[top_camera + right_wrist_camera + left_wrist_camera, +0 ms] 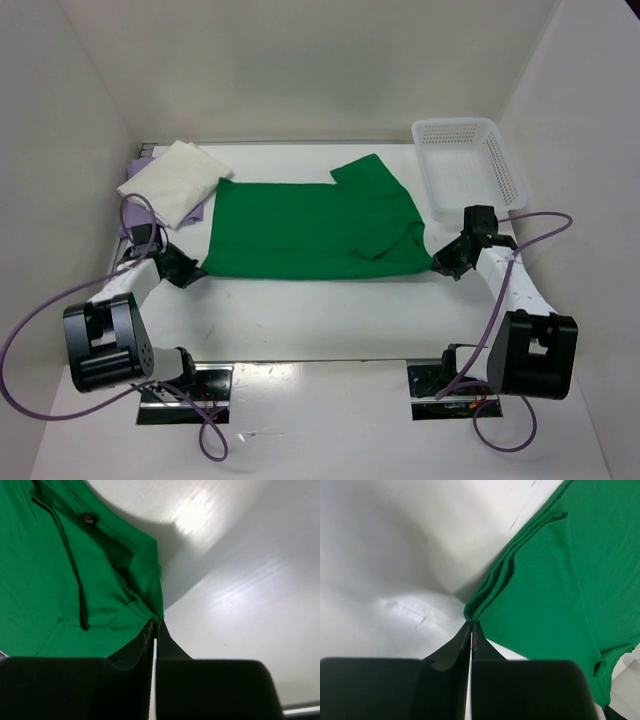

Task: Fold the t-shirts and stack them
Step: Fold the flattened tshirt in 1/3 of the way

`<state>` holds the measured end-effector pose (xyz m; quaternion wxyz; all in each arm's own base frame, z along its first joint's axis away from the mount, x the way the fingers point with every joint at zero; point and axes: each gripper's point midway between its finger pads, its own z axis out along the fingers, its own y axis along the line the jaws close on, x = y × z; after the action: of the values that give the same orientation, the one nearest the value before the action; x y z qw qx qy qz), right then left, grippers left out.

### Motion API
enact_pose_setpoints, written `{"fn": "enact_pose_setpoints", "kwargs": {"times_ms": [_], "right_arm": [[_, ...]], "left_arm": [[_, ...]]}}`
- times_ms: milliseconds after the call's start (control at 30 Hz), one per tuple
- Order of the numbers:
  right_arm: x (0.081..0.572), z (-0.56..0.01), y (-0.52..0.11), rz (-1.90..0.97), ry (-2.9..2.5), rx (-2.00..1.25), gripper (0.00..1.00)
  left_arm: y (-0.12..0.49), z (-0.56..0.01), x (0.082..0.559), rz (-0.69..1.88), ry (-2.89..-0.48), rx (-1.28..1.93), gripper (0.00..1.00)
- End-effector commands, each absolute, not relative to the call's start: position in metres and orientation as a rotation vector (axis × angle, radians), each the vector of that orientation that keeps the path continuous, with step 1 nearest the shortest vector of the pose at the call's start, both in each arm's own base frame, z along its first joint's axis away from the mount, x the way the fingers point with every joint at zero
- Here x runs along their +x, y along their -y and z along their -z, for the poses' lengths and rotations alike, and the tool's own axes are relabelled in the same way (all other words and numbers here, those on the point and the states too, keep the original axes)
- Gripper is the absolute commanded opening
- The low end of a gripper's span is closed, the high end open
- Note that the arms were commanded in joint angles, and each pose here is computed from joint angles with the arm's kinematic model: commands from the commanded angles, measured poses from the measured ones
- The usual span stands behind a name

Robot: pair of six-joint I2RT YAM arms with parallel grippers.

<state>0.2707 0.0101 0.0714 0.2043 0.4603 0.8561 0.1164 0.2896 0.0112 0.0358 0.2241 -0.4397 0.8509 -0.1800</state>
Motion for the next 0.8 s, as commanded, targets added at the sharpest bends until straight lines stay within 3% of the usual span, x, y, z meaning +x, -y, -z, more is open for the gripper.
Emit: {"fn": "enact_pose_setpoints", "kwargs": {"times_ms": [0, 133, 200, 233, 300, 367, 400, 500, 533, 567, 600, 667, 767], "right_arm": [[0.243, -0.085, -0.007, -0.26, -2.494, 1.301, 0.0], [0.234, -0.096, -0.016, -0.256, -2.542, 1.224, 0.0], [0.231, -0.102, -0.013, -0.23, -2.551, 1.204, 0.06], [0.233, -0.109, -0.015, -0.233, -2.555, 1.177, 0.23], [0.233, -0.113, -0.017, -0.221, -2.574, 1.108, 0.42], [0.236, -0.12, -0.016, -0.205, -2.577, 1.054, 0.5], [0.239, -0.124, -0.014, -0.198, -2.563, 1.05, 0.51], [0.259, -0.14, -0.019, -0.208, -2.541, 0.908, 0.54], [0.266, -0.143, -0.034, -0.29, -2.563, 0.813, 0.51], [0.27, -0.14, -0.042, -0.319, -2.582, 0.784, 0.43], [0.269, -0.13, -0.059, -0.36, -2.632, 0.713, 0.21], [0.283, -0.116, -0.092, -0.534, -2.644, 0.641, 0.0], [0.287, -0.084, -0.124, -0.595, -2.654, 0.565, 0.0]], "left_arm": [[-0.008, -0.04, 0.262, 0.492, -2.367, -1.281, 0.01], [0.003, -0.064, 0.251, 0.607, -2.298, -1.325, 0.12], [0.008, -0.066, 0.243, 0.62, -2.319, -1.36, 0.14], [0.012, -0.067, 0.241, 0.645, -2.329, -1.361, 0.28], [0.012, -0.066, 0.237, 0.655, -2.335, -1.387, 0.58], [0.008, -0.081, 0.247, 0.655, -2.307, -1.341, 0.93], [0.005, -0.086, 0.249, 0.632, -2.307, -1.318, 1.0], [-0.007, -0.111, 0.27, 0.601, -2.275, -1.216, 1.0], [-0.009, -0.12, 0.277, 0.599, -2.254, -1.183, 1.0], [-0.014, -0.127, 0.289, 0.596, -2.217, -1.136, 1.0], [-0.003, -0.13, 0.298, 0.66, -2.223, -1.075, 1.0], [0.017, -0.137, 0.314, 0.724, -2.215, -0.96, 0.6], [0.056, -0.131, 0.326, 0.757, -2.276, -0.855, 0.12]]}}
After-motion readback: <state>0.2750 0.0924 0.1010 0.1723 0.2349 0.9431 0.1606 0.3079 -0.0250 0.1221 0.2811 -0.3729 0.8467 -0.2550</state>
